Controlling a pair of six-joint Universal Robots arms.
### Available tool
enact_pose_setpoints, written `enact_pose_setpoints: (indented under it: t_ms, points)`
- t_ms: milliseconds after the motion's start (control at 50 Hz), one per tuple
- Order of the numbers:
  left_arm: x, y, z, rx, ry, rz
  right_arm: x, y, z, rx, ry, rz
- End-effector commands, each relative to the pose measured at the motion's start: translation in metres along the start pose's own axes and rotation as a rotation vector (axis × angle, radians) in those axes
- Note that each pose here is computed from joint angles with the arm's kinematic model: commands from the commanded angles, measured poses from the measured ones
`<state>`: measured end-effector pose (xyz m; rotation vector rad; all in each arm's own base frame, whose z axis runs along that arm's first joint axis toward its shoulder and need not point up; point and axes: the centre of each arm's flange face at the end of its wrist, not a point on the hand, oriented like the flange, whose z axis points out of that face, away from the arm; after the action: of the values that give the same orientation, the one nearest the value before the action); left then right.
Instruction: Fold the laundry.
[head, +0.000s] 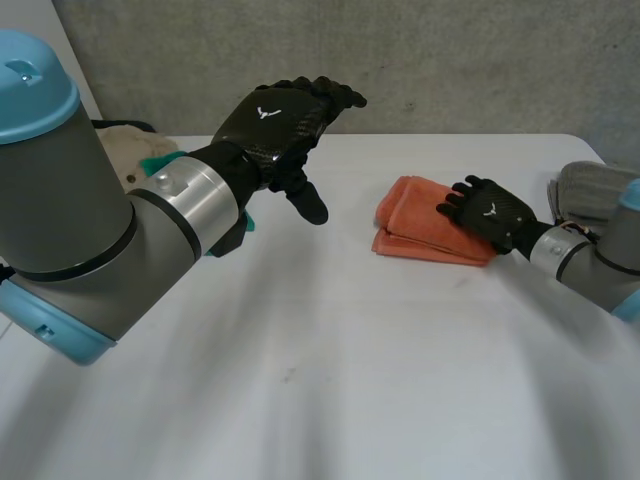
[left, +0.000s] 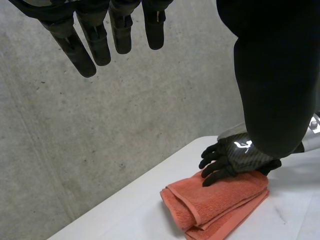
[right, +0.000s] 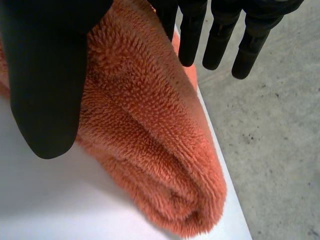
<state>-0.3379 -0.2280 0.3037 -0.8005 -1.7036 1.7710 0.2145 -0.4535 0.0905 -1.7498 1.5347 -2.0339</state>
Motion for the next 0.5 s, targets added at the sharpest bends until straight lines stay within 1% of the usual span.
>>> enact_pose_setpoints:
  t_ms: [20, 200, 280, 300, 320, 380, 400, 460, 480, 500]
  points:
    - [-0.002, 0.000, -0.001, -0.002, -0.005, 0.002, -0.010, -0.014, 0.014, 0.034, 0.001, 0.035]
    - [-0.007, 0.004, -0.002, -0.014, -0.018, -0.005, -0.014, -0.008, 0.024, 0.044, 0.047, 0.055]
    - [-0.006, 0.004, -0.003, -0.015, -0.012, -0.004, -0.002, -0.008, 0.028, 0.016, 0.106, 0.098]
    - [-0.007, 0.005, -0.003, -0.015, -0.012, -0.006, 0.005, -0.008, 0.028, 0.006, 0.133, 0.112]
    - [-0.006, 0.003, -0.002, -0.011, -0.007, -0.003, 0.019, -0.009, 0.027, -0.016, 0.191, 0.160]
    - [-0.007, 0.002, -0.002, -0.009, -0.006, -0.004, 0.040, -0.014, 0.027, -0.019, 0.281, 0.245]
    - [-0.009, 0.000, -0.002, -0.002, -0.011, -0.002, 0.059, -0.020, 0.026, -0.002, 0.350, 0.284]
    - [-0.010, -0.004, -0.003, 0.011, -0.014, 0.002, 0.089, -0.027, 0.021, 0.035, 0.464, 0.314]
    - [-0.011, -0.008, -0.003, 0.020, -0.018, 0.004, 0.110, -0.032, 0.016, 0.060, 0.547, 0.309]
    - [-0.012, -0.009, -0.003, 0.024, -0.018, 0.005, 0.121, -0.034, 0.012, 0.064, 0.594, 0.302]
